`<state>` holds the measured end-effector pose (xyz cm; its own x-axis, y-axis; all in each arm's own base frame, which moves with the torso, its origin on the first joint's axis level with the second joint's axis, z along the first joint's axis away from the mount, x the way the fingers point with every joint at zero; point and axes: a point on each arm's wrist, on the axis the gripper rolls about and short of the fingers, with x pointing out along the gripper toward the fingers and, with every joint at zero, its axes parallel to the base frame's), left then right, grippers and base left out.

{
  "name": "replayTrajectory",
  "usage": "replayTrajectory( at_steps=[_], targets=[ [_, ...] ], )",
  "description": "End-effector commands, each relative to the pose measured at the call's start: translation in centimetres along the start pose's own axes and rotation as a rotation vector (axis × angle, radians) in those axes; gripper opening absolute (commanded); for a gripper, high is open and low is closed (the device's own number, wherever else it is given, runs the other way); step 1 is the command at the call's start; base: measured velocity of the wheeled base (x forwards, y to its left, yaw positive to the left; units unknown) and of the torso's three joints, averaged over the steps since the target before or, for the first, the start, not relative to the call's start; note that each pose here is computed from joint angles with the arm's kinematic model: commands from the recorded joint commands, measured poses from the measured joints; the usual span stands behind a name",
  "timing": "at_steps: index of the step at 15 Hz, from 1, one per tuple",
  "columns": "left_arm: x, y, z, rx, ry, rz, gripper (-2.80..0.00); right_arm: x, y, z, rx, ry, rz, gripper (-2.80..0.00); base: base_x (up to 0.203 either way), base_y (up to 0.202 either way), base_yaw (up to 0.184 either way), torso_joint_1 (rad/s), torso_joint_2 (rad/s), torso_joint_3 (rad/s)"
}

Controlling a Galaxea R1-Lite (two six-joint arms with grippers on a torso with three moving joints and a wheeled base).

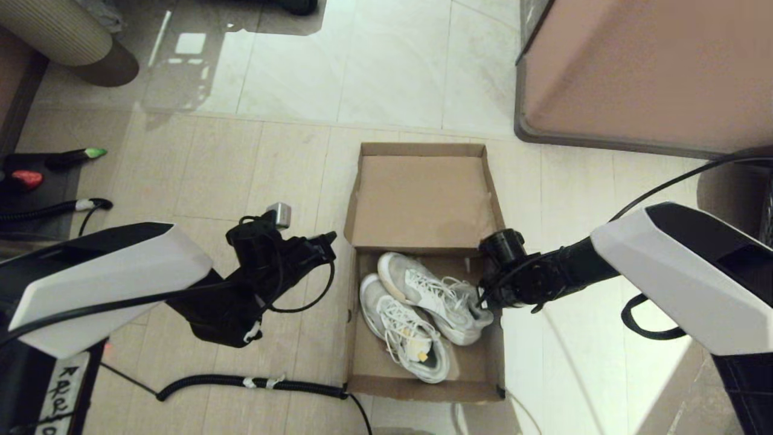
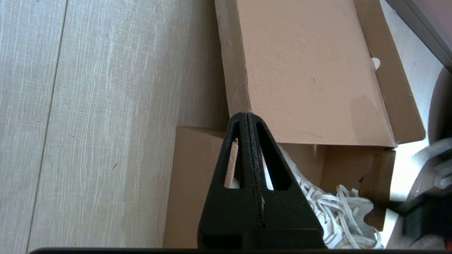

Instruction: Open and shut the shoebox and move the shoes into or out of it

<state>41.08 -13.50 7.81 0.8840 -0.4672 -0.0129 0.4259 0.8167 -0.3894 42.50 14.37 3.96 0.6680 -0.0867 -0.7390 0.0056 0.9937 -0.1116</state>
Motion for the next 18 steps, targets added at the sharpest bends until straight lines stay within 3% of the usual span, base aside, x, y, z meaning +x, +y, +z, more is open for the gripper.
replayTrajectory(
  at_steps=[1,9,18],
  targets=[
    [-0.2,-0.1,0.2,-0.002,-0.007,-0.001,-2.8,-0.4,0.1,0.6,0.012,-0.03,0.003,0.0,0.0,0.0,0.0,0.0,0.0,0.0],
    [-1.9,-0.6,0.8,-0.005,-0.007,0.033,-2.8,-3.8,-0.2,0.9,0.035,-0.057,0.02,0.0,0.0,0.0,0.0,0.0,0.0,0.0],
    [-7.9,-1.1,1.2,-0.013,-0.008,0.108,-2.8,-11.1,-0.3,-0.9,0.028,-0.097,0.075,0.0,0.0,0.0,0.0,0.0,0.0,0.0]
  ],
)
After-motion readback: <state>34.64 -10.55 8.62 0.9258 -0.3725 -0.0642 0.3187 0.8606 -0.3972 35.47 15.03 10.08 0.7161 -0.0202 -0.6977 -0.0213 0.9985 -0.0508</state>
